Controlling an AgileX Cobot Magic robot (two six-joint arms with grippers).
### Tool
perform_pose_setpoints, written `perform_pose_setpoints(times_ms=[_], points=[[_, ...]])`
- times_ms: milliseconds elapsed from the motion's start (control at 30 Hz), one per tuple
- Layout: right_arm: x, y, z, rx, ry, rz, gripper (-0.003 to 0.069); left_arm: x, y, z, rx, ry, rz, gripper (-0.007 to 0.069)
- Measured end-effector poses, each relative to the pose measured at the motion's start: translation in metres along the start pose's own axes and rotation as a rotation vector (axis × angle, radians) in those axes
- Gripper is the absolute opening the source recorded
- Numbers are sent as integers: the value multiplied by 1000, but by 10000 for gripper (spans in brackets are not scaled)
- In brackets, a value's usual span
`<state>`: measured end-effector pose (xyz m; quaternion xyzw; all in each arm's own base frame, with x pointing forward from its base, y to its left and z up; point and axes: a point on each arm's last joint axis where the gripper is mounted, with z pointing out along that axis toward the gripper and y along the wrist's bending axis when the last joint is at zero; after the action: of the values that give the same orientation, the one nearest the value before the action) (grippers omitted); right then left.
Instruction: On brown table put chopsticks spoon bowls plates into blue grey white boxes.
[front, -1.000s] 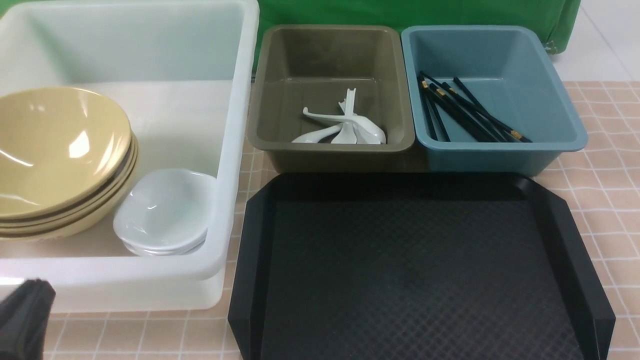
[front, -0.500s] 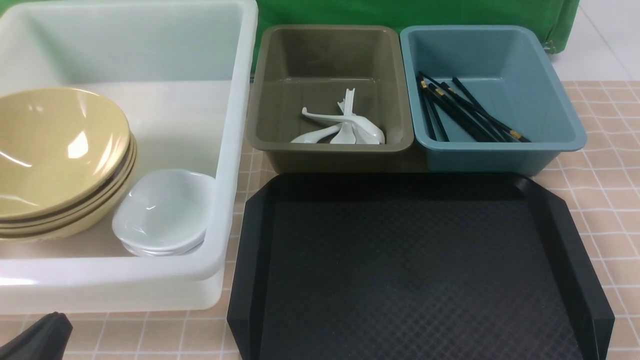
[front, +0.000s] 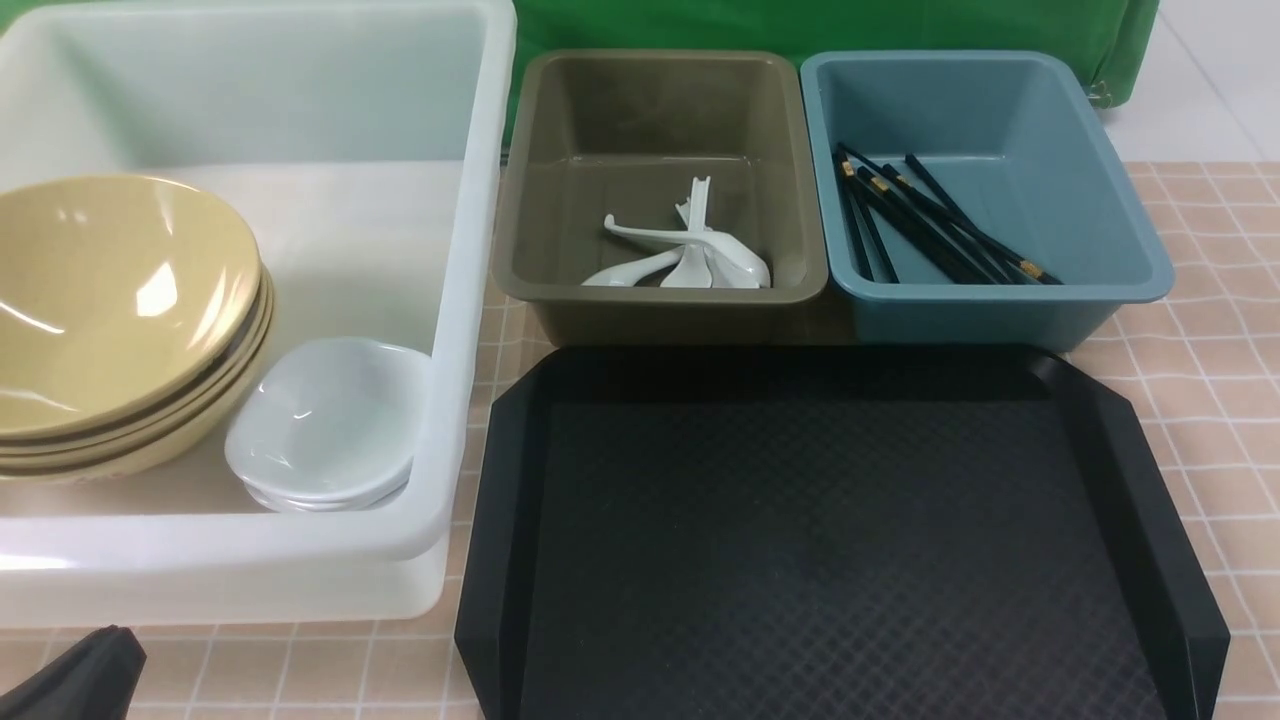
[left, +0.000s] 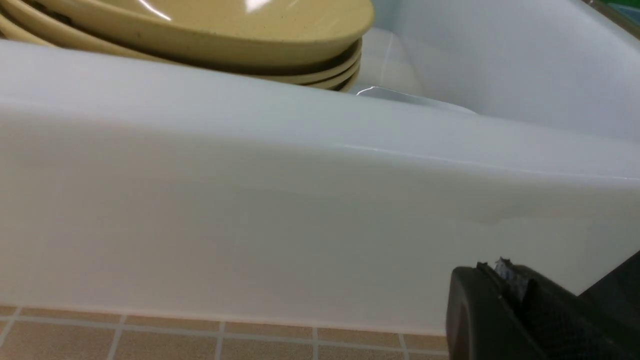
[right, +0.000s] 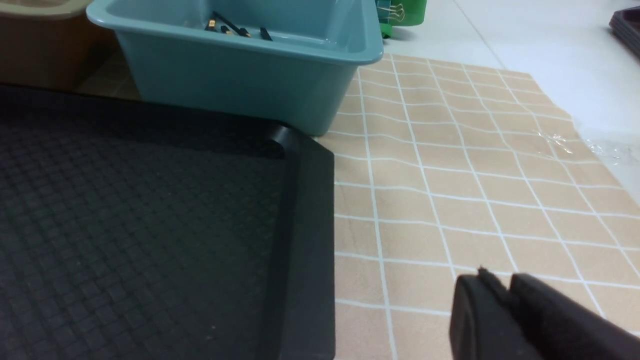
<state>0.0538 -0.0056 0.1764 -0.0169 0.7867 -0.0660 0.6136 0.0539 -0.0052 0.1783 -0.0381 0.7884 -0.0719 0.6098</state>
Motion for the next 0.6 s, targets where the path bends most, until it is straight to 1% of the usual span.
perform_pose_setpoints(times_ms=[600], points=[[0, 0, 0, 0, 0, 0, 141, 0, 0, 0, 0, 0, 0, 6]])
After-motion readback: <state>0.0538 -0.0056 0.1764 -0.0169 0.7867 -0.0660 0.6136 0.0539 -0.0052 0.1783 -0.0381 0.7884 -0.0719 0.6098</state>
